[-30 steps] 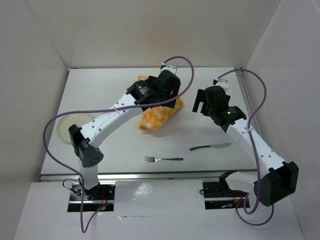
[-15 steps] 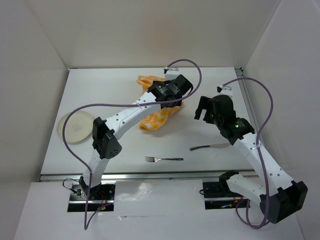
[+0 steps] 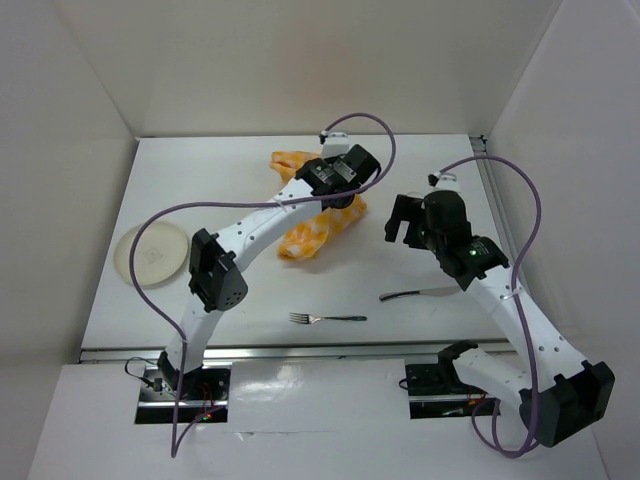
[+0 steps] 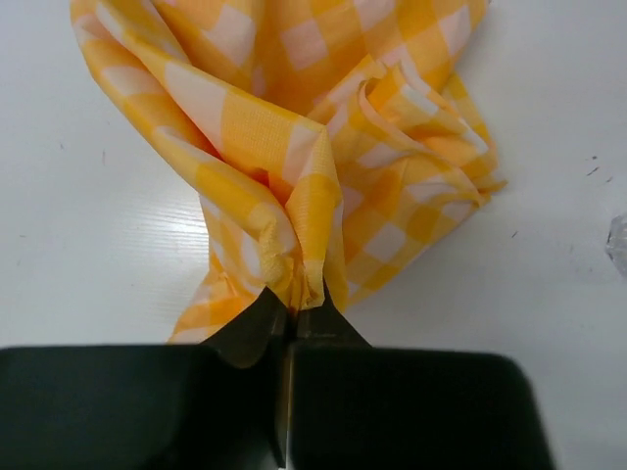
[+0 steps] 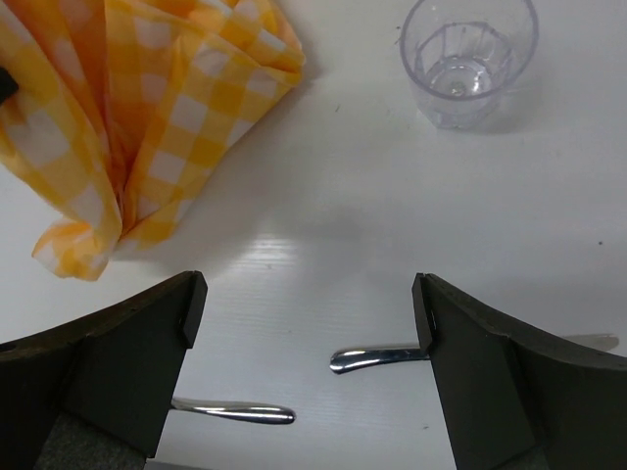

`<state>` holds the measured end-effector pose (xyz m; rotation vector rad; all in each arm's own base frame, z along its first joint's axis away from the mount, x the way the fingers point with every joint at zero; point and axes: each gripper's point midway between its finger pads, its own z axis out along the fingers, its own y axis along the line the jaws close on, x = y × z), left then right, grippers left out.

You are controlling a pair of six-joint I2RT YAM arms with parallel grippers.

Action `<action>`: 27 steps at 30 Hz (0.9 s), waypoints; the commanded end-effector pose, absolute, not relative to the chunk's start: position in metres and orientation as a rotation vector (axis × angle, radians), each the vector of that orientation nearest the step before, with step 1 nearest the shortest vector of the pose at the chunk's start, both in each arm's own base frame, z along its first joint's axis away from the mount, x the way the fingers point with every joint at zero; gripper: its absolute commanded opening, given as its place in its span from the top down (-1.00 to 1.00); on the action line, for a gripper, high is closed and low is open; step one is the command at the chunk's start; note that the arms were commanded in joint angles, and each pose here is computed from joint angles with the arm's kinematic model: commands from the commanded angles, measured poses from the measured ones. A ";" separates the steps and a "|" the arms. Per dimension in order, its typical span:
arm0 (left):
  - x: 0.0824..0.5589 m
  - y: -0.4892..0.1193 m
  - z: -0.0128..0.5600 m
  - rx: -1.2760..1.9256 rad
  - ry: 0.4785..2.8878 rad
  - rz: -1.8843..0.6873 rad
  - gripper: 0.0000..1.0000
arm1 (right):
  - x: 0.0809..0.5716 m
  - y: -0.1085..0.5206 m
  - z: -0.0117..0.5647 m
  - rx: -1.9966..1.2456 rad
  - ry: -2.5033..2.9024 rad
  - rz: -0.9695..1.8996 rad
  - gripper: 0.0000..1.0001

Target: Set the dinner table for one person

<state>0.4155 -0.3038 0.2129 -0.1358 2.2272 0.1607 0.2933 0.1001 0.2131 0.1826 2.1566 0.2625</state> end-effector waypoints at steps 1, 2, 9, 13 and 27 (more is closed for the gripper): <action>0.414 -0.283 0.267 -0.152 2.177 0.053 1.00 | 0.291 0.119 0.216 0.082 2.133 0.378 -1.00; 0.418 -0.280 0.279 -0.158 2.154 0.016 1.00 | 0.291 0.125 0.211 0.063 2.132 0.413 -1.00; 0.420 -0.191 0.354 -0.238 2.074 -0.193 1.00 | 0.280 0.186 0.204 -0.108 2.104 0.799 -1.00; 0.419 -0.147 0.350 -0.272 2.066 -0.268 1.00 | 0.288 0.222 0.186 -0.049 2.180 0.877 -1.00; 0.396 -0.071 0.258 -0.471 2.172 -0.304 1.00 | 0.345 0.279 0.175 0.495 2.314 0.970 -1.00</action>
